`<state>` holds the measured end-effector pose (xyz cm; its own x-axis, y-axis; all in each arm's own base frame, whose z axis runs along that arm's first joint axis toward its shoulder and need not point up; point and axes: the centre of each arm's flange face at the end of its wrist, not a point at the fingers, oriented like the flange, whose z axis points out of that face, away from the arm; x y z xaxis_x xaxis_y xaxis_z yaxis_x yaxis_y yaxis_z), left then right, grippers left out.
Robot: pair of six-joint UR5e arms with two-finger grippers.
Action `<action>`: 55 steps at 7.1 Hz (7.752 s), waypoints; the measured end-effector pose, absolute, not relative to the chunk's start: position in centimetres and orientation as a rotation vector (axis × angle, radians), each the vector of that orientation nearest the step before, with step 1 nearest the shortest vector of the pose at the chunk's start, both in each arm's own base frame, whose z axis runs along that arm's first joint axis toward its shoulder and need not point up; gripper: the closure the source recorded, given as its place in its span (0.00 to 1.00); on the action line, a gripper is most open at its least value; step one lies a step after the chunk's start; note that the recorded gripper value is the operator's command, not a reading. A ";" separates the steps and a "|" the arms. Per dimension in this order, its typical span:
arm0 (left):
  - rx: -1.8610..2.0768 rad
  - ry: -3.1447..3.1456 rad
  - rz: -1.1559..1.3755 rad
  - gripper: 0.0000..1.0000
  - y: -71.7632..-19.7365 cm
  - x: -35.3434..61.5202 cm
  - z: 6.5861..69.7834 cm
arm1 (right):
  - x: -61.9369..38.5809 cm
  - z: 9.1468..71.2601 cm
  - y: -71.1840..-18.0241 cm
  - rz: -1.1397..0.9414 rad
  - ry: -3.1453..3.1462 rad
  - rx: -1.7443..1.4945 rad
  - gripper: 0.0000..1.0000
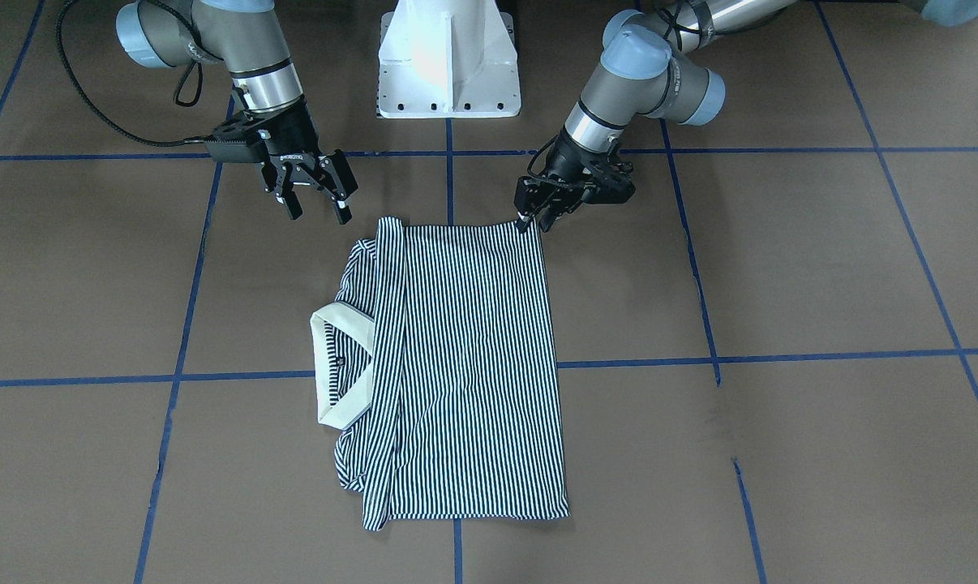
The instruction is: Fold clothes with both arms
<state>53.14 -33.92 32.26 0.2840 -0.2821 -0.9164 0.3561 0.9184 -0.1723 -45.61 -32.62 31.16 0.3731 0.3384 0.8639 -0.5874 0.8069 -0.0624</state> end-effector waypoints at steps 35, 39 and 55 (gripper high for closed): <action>0.089 1.193 -0.388 1.00 -32.7 53.7 31.2 | -54.5 27.8 -31.1 0.646 -0.881 0.213 0.11; 0.089 1.194 -0.389 1.00 -32.7 53.7 31.1 | -56.6 27.0 -31.9 0.626 -0.812 0.228 0.26; 0.088 1.196 -0.388 1.00 -32.6 53.7 31.1 | -59.2 25.2 -30.7 -0.119 -0.604 0.562 0.56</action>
<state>53.70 -32.62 31.11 0.3090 -0.2472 -0.9184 0.3392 0.9308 -0.1364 -59.15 -30.73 25.21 0.8215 -0.2654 0.5047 -0.0545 0.8444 0.5329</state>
